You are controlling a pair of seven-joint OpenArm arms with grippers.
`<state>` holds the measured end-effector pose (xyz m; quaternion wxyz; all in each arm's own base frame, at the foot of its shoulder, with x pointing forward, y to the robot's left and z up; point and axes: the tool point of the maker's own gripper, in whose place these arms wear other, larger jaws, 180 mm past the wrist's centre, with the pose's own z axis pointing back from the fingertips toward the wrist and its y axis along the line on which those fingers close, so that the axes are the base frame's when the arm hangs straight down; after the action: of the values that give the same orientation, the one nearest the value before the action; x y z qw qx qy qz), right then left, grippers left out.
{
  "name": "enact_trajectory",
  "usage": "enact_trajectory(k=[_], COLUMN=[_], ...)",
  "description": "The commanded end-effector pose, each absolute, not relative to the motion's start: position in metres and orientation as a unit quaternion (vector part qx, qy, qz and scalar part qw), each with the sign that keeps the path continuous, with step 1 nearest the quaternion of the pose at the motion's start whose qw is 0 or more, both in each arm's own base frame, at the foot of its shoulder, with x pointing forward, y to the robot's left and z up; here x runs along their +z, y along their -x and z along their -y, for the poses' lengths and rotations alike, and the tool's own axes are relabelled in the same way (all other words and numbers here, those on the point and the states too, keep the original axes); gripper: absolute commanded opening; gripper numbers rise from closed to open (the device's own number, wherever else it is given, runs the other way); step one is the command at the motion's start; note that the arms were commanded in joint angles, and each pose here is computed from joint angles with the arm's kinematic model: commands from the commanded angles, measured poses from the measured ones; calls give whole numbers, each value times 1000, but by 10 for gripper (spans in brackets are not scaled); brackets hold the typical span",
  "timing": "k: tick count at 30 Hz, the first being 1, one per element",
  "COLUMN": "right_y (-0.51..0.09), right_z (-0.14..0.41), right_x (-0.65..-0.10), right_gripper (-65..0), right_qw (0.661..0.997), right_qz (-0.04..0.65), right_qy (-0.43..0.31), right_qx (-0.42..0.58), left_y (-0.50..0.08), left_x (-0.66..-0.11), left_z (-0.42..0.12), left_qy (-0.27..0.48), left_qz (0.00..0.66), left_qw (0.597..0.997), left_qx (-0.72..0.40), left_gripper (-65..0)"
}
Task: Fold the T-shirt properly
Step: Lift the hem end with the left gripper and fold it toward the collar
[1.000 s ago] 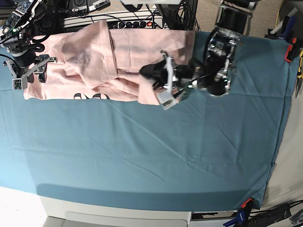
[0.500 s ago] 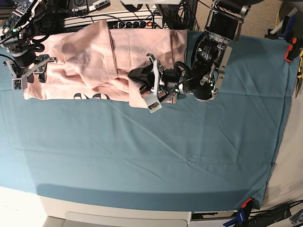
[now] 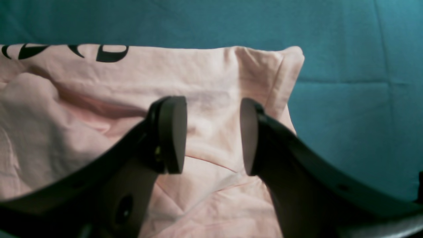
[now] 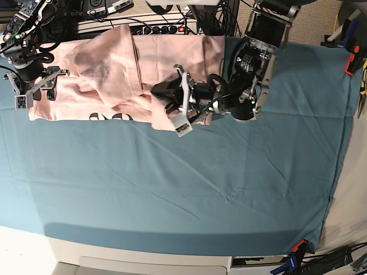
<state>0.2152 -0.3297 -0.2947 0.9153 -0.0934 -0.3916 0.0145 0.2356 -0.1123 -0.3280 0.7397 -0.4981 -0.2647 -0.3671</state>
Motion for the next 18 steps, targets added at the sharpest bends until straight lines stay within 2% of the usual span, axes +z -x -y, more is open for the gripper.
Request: enact_trajectory(k=[1, 12, 16, 18], right_y=[-221, -222, -222, -222], right_z=[331, 331, 331, 330], right_x=[-283, -282, -282, -282], right_gripper=[-385, -385, -385, -385], right_qw=[905, 905, 905, 904], right_qz=[412, 413, 413, 414], right_qy=[100, 100, 99, 98], right_qx=[22, 22, 22, 23], left_y=[-243, -245, -244, -244], left_x=[-309, -314, -312, -310], left_z=[120, 119, 122, 124], left_qy=[515, 500, 504, 506], left_qz=[291, 293, 294, 295], left_qw=[719, 726, 724, 722], left_qx=[-364, -370, -369, -368], left_gripper=[-650, -637, -455, -419])
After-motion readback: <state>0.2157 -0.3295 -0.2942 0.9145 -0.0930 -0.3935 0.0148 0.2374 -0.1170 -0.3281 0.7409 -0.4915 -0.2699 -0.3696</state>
